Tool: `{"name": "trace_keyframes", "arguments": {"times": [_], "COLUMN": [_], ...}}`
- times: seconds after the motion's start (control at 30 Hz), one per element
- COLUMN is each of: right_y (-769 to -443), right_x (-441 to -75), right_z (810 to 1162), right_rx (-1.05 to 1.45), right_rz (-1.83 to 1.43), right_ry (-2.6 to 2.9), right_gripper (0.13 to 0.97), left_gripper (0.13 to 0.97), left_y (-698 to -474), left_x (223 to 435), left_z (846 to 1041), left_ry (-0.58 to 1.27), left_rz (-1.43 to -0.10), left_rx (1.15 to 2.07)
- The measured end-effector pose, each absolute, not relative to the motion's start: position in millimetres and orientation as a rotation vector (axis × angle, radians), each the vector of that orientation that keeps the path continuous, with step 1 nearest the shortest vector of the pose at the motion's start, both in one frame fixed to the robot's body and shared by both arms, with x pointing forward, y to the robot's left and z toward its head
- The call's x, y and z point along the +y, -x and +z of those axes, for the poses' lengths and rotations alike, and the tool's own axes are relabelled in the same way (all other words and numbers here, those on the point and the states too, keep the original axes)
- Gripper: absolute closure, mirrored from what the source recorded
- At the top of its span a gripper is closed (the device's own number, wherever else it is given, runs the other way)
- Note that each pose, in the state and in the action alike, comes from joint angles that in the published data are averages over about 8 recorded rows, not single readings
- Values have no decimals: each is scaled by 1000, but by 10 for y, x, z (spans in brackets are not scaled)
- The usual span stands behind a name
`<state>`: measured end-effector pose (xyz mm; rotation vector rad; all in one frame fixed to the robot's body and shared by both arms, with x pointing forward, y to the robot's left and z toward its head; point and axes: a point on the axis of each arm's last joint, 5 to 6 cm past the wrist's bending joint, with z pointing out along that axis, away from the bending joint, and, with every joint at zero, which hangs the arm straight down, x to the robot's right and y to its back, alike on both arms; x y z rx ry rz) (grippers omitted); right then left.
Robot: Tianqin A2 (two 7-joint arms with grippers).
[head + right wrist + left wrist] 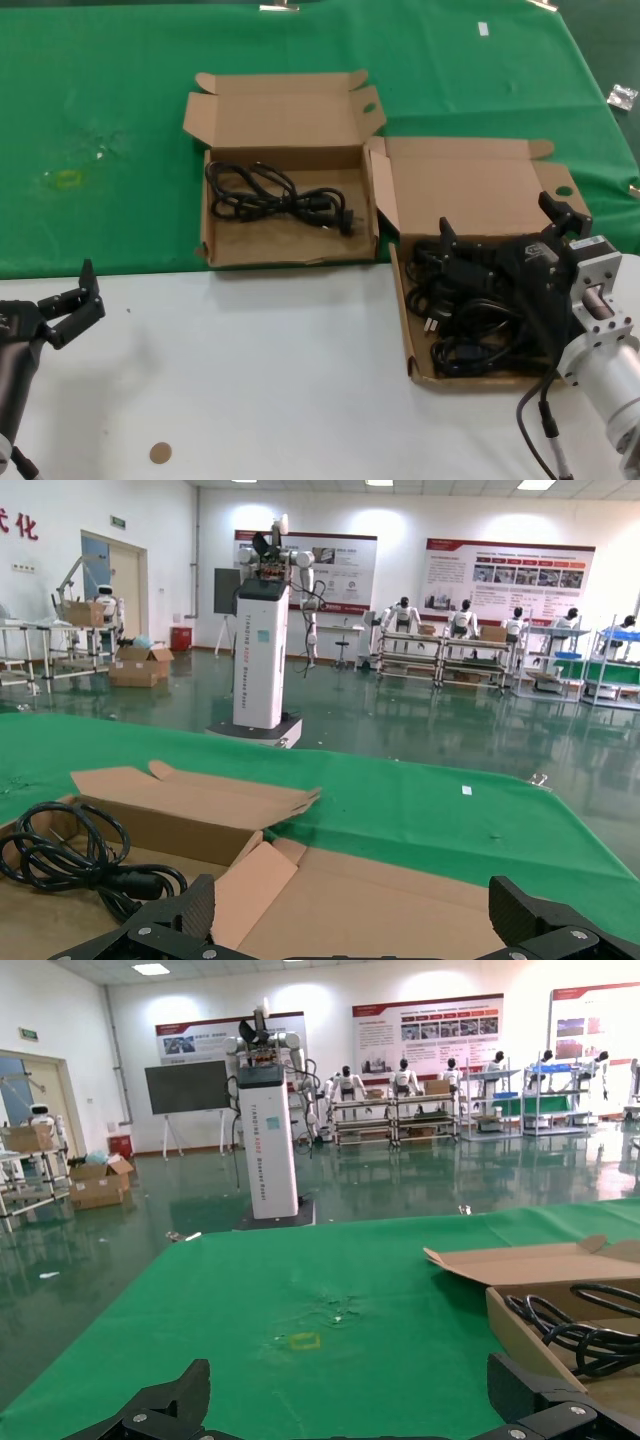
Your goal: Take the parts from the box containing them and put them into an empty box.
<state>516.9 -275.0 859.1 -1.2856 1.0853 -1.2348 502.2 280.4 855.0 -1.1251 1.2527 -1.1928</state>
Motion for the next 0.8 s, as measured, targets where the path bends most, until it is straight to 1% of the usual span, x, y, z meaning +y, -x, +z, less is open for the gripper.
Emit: {"name": "trace_keyframes", "arguments": {"times": [0.8], "right_y": [-5169], "right_x": [-2750], "right_z": [8591], "right_rx": [1085], "right_rz": [-1235], "right_ry": [1286], "right_gripper": [130], "left_gripper": [132], "left_y": [-5022], "left_x": [2804], "left_z": [8550], "left_ry": [1125], "left_rz": [-1193], "left_rx": [1253]}}
